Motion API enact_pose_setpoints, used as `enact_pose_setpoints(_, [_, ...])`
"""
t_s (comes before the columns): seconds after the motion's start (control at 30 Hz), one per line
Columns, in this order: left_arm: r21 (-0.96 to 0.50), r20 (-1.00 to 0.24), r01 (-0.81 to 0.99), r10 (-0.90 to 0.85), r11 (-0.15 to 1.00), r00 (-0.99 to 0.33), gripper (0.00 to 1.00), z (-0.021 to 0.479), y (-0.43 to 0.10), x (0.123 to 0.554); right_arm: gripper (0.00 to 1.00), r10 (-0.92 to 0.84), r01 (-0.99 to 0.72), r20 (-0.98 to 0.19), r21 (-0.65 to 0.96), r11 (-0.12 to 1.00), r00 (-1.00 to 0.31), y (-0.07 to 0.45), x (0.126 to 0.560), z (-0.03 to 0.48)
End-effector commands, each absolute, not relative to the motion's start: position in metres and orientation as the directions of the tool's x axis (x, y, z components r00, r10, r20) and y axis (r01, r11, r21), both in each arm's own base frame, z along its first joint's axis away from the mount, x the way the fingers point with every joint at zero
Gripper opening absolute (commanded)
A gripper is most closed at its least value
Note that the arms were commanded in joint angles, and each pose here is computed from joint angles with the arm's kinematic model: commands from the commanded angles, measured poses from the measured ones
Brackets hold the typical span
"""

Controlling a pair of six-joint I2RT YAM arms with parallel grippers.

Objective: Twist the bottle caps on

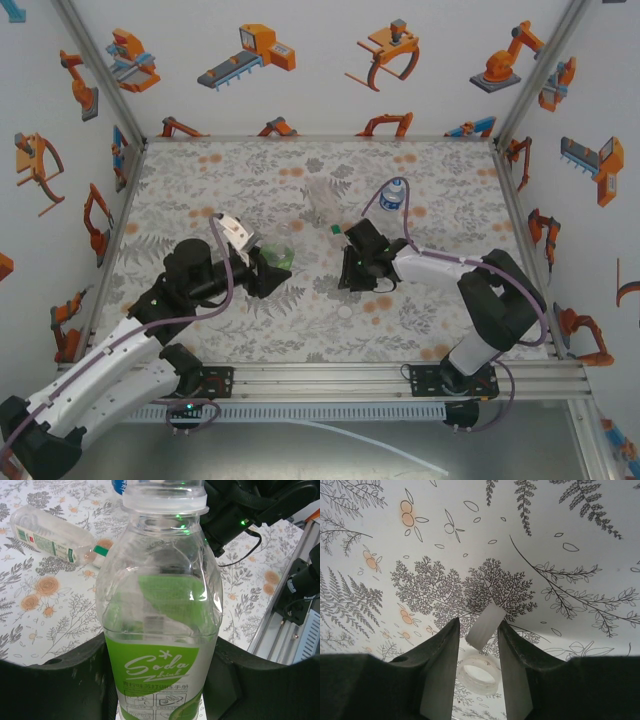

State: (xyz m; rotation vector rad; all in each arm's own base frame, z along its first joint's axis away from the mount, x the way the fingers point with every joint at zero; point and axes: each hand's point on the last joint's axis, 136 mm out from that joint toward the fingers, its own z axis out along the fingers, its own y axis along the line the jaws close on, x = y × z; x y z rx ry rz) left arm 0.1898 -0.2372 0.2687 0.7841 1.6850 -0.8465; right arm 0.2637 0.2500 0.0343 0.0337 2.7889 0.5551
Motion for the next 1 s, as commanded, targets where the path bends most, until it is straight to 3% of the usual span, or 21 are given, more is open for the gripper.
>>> enact_pose_setpoints(0.0, [-0.159,-0.973,0.832,0.06,0.531,-0.224,0.06,0.281,-0.236,0.187,0.33,0.069,-0.033,-0.277,0.349,0.937,-0.958,0.248,0.261,0.026])
enact_pose_setpoints(0.3, [-0.16,-0.973,0.831,0.058,0.533,-0.224,0.06,0.281,-0.235,0.187,0.25,0.073,-0.047,-0.301,0.373,0.927,-0.951,0.254,0.266,0.03])
enact_pose_setpoints(0.57, [-0.159,-0.973,0.831,0.059,0.533,-0.223,0.06,0.281,-0.236,0.188,0.25,0.118,-0.092,-0.32,0.571,0.816,-0.94,0.284,0.265,0.05])
enact_pose_setpoints(0.73, [-0.163,-0.971,0.834,0.062,0.527,-0.229,0.06,0.282,-0.239,0.189,0.25,0.2,-0.042,-0.312,0.623,0.781,-0.929,0.272,0.256,0.052])
enact_pose_setpoints(0.97, [-0.177,-0.968,0.841,0.064,0.512,-0.242,0.06,0.281,-0.246,0.192,0.38,0.377,0.097,-0.279,0.678,0.729,-0.883,0.226,0.245,0.037])
